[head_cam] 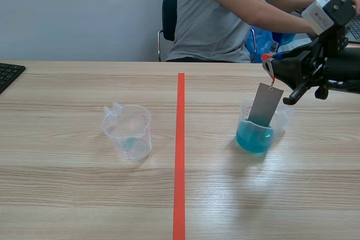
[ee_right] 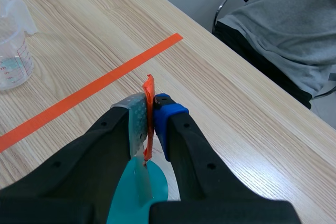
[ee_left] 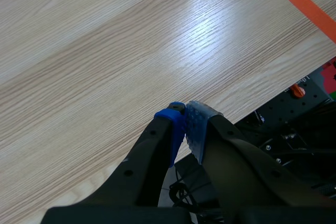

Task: Do the redox reaction experiment.
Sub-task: 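Hold the plate still in the solution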

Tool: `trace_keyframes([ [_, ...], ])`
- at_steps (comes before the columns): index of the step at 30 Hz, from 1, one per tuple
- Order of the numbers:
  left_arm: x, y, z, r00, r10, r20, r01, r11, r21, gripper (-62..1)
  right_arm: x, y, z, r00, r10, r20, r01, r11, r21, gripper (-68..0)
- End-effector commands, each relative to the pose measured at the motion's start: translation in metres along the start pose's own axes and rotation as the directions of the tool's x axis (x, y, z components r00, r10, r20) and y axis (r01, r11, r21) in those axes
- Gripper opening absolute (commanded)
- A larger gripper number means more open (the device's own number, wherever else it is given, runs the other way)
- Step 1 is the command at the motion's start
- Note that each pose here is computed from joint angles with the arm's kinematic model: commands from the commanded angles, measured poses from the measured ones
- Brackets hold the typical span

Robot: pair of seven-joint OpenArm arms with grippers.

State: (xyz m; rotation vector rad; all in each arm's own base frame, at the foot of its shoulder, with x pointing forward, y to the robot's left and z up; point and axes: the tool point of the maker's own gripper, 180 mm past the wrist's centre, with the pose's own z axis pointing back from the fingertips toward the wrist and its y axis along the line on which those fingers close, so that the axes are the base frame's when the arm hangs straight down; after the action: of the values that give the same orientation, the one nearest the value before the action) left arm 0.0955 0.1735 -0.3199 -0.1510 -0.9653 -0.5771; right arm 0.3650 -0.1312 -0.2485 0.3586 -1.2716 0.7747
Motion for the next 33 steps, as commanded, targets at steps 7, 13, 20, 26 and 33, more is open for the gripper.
trace_keyframes([
  [7,0.009,-0.002,-0.002,0.999,0.007,0.034,-0.007,1.0,-0.002,-57.8,0.004,-0.004,0.001,1.0,0.017,0.002,-0.017,1.0,-0.001,-66.4],
  [13,0.009,-0.002,-0.002,0.999,0.007,0.034,-0.007,1.0,-0.002,-57.7,0.004,-0.004,0.001,1.0,0.019,0.0,-0.019,1.0,-0.001,-66.4],
  [20,0.009,-0.002,-0.002,0.999,0.007,0.034,-0.007,1.0,-0.002,-57.8,0.005,-0.004,0.002,1.0,0.024,0.0,-0.024,1.0,-0.002,-66.4],
  [26,0.009,-0.002,-0.002,0.999,0.007,0.034,-0.007,1.0,-0.002,-57.8,0.015,-0.006,0.006,0.999,0.051,0.016,-0.051,0.999,0.003,-66.4],
  [33,0.009,-0.002,-0.002,0.999,0.007,0.033,-0.007,1.0,-0.002,-57.7,0.033,0.005,0.014,0.995,0.088,0.05,-0.09,0.995,0.033,-66.4],
])
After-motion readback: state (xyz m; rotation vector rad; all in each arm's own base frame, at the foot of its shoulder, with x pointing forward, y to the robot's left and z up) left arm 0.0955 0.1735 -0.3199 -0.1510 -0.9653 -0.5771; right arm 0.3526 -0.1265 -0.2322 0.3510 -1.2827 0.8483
